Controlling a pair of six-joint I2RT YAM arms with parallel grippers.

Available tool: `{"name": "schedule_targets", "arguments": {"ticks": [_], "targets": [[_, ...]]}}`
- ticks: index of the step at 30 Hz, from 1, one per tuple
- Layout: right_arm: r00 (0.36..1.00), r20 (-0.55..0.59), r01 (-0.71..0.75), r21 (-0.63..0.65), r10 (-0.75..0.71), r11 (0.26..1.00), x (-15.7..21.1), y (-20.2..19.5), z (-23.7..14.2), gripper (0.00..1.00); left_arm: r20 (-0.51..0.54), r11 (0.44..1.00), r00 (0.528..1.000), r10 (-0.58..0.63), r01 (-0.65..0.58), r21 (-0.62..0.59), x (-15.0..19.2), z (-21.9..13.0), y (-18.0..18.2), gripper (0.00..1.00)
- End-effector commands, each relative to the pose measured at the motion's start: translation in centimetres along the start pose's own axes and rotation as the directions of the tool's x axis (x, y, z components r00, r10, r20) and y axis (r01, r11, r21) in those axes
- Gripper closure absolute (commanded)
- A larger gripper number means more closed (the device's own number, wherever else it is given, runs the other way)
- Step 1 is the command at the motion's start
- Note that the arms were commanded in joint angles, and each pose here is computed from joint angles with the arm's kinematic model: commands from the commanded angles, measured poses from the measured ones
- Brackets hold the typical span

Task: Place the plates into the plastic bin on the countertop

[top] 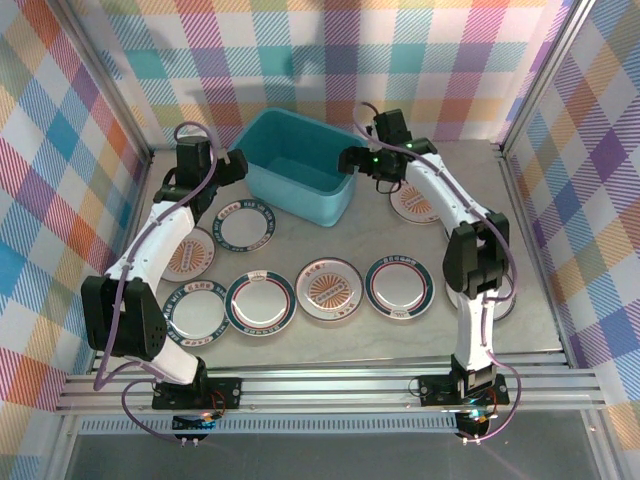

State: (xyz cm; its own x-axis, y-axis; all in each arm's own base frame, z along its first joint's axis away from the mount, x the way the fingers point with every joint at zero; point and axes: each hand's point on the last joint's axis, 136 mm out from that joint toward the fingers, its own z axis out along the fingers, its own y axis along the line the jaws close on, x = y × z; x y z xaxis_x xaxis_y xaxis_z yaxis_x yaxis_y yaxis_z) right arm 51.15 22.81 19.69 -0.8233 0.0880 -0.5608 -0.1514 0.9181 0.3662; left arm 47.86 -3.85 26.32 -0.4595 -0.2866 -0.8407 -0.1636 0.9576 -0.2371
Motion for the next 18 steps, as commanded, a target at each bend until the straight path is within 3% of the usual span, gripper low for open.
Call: {"name": "schedule_targets", "arguments": {"ticks": [1,8,18], "targets": [[0.999,-0.046,-0.022,0.063,0.025,0.998,0.6,-0.3,0.4,0.05,0.033,0.998,0.998,0.056,-0.055,-0.027,-1.6,-0.3,-0.1,0.00],[0.998,-0.060,0.018,0.130,-0.010,0.991,0.8,-0.6,0.8,0.14,0.010,0.996,0.997,0.072,-0.072,-0.050,-1.9,0.6,0.3,0.00],[0.996,-0.061,0.081,0.166,-0.072,0.983,0.6,-1.4,0.2,0.36,-0.049,0.998,0.999,0.009,-0.012,-0.055,-1.3,0.9,1.3,0.00]]}}
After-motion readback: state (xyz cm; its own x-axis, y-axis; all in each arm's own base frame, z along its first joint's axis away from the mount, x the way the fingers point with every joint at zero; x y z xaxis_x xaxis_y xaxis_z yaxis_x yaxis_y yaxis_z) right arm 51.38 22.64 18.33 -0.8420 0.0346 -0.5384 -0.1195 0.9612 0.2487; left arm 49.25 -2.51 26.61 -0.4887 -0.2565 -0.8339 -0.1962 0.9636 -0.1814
